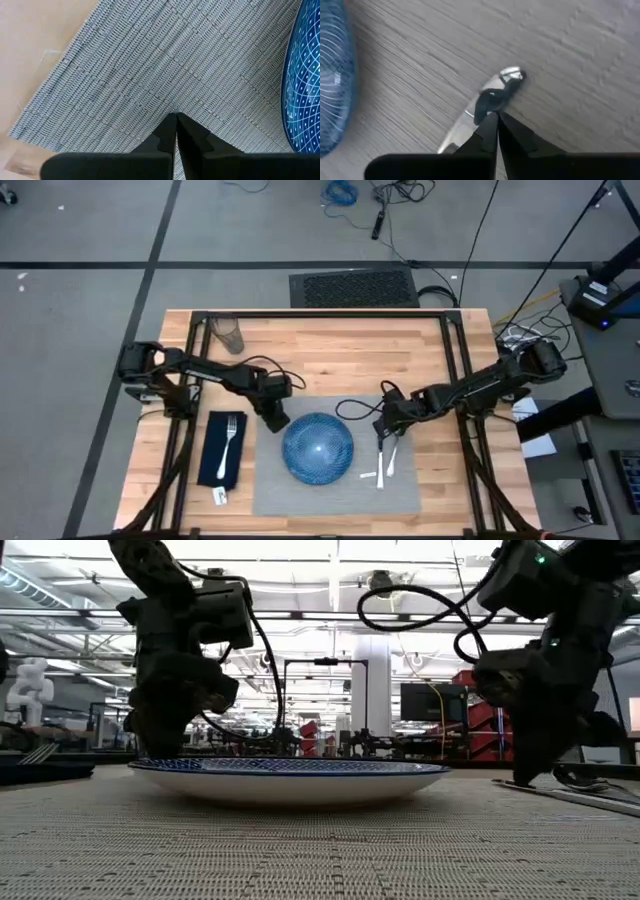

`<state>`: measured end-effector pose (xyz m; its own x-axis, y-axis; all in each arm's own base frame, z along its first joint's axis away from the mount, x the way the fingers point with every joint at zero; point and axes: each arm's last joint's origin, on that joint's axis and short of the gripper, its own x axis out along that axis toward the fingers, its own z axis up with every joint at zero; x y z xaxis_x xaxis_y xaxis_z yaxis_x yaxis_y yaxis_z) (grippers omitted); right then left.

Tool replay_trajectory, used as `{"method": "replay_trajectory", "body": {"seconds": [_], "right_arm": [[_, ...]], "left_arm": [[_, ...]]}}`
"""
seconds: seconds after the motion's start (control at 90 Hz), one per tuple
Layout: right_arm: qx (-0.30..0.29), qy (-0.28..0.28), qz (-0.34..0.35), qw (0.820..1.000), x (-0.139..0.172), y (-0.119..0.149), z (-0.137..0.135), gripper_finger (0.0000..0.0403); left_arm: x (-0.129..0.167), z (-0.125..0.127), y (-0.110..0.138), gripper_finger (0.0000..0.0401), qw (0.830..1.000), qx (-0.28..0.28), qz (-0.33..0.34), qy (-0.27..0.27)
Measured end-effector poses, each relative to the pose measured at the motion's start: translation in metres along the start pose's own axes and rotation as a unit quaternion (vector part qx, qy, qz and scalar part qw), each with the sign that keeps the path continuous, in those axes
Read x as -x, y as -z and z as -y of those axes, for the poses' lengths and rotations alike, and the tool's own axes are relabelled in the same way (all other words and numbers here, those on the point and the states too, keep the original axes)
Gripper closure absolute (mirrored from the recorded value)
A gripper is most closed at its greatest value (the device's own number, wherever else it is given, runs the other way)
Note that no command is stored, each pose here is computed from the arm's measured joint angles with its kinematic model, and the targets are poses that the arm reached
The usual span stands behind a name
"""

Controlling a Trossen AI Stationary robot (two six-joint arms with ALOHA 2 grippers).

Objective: Set table place
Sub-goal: Adjust the table place

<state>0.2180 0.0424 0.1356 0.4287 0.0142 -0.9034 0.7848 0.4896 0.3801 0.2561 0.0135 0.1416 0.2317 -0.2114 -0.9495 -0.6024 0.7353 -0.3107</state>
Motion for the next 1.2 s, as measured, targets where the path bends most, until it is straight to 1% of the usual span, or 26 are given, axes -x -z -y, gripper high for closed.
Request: {"method": "replay_trajectory", "body": {"seconds": [0.133,0.222,0.422,0.567,0.644,0.789,0.967,1.2], "right_arm": [[0.004,-0.006,0.004,1.000,0.000,-0.002,-0.001,0.0403],[0.002,0.008,-0.001,1.000,0.003,-0.001,0.003,0.0403],[-0.001,0.013,0.017,1.000,0.029,0.007,0.008,0.0403],[-0.012,0.055,0.009,0.998,0.040,0.015,0.019,0.0403],[-0.016,0.075,0.003,0.997,0.041,0.021,0.022,0.0403],[-0.022,0.081,0.005,0.996,0.042,0.026,0.022,0.0403],[-0.033,0.110,0.008,0.993,0.043,0.030,0.027,0.0403],[-0.029,0.109,-0.009,0.994,0.042,0.033,0.026,0.0403]], "left_arm": [[0.000,0.000,0.000,0.0401,1.000,0.000,0.000,0.000],[0.000,0.000,0.000,0.0401,1.000,0.000,0.000,0.000],[0.000,0.000,0.000,0.0401,1.000,0.000,0.000,0.000],[0.000,0.000,0.000,0.0401,1.000,-0.001,0.000,0.000],[0.000,0.000,0.000,0.0401,1.000,0.000,0.000,0.000],[0.000,0.000,0.000,0.0401,1.000,-0.001,0.000,0.000],[0.000,0.000,0.000,0.0401,1.000,-0.001,0.000,0.000],[0.000,0.000,0.000,0.0401,1.000,-0.001,0.000,0.000]]}}
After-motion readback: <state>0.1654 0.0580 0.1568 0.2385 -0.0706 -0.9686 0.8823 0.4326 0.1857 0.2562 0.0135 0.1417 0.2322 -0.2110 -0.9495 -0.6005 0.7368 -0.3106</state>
